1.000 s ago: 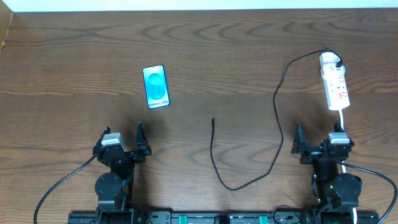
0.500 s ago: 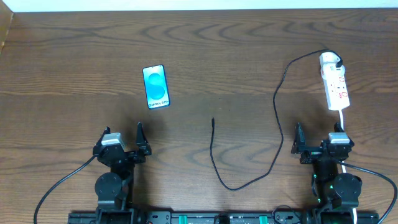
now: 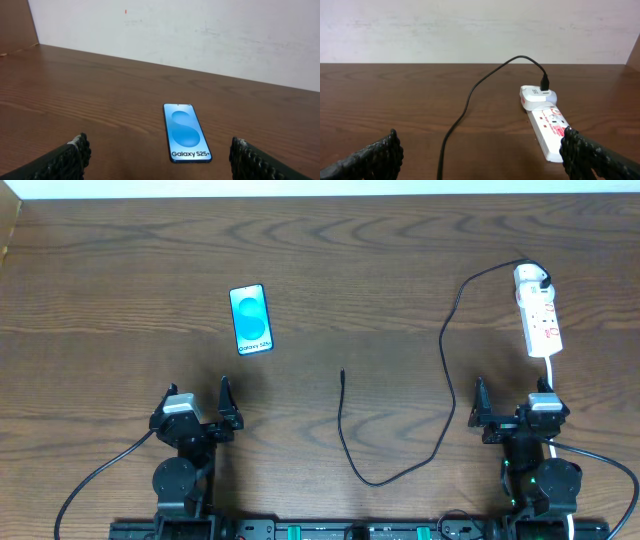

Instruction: Plug charger to phone and switch on socket

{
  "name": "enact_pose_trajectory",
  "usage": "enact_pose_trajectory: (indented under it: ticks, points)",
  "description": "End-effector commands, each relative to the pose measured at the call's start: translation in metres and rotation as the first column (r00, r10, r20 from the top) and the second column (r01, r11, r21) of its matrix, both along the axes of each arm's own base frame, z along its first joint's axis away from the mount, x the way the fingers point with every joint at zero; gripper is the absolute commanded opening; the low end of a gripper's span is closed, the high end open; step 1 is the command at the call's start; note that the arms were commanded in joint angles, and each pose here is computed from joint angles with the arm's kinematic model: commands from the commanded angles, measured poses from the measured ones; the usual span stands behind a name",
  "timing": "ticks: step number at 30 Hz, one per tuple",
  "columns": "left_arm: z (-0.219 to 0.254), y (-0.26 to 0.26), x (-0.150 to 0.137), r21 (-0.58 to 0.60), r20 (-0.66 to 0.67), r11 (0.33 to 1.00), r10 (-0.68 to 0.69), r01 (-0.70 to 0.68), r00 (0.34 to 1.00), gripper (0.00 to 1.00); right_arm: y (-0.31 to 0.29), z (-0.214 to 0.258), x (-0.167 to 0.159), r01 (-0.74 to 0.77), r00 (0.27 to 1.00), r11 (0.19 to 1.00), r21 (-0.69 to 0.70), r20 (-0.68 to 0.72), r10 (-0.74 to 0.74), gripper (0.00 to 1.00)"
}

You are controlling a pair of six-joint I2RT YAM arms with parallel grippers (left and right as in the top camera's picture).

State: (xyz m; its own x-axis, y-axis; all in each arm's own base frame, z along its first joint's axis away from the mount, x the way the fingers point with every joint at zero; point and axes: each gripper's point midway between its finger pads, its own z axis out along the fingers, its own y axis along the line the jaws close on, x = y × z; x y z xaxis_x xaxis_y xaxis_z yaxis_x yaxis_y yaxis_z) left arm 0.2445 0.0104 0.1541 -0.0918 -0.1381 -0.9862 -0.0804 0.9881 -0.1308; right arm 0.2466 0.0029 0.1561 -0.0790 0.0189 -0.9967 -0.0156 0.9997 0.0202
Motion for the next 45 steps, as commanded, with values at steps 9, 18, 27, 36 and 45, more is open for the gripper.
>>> enact_pose_trajectory:
  ticks: [9, 18, 27, 36, 45]
  points:
    - [-0.018, 0.003, -0.001, 0.015, -0.056, 1.000, 0.012, -0.011, 0.998, 0.90, 0.001, 0.000, 0.000, 0.001, 1.000, 1.000, 0.013, 0.000, -0.001, 0.99]
    - [-0.017, 0.003, -0.001, 0.016, -0.055, 1.000, 0.012, -0.011, 0.998, 0.90, 0.001, 0.000, 0.000, 0.001, 1.000, 1.000, 0.013, 0.000, -0.001, 0.99]
    - [0.013, 0.003, -0.007, 0.021, -0.045, 1.000, 0.011, -0.010, 0.999, 0.90, 0.001, 0.000, 0.000, 0.001, 1.000, 1.000, 0.013, 0.000, -0.001, 0.99]
    - [0.081, 0.003, -0.006, 0.046, -0.044, 0.999, 0.008, -0.006, 0.999, 0.90, 0.001, 0.000, 0.000, 0.001, 1.000, 1.000, 0.013, 0.000, -0.001, 0.99]
    - [0.135, 0.002, 0.024, 0.048, -0.205, 0.999, 0.009, 0.001, 0.979, 0.90, 0.001, 0.000, 0.000, 0.001, 1.000, 1.000, 0.013, 0.000, -0.001, 0.99]
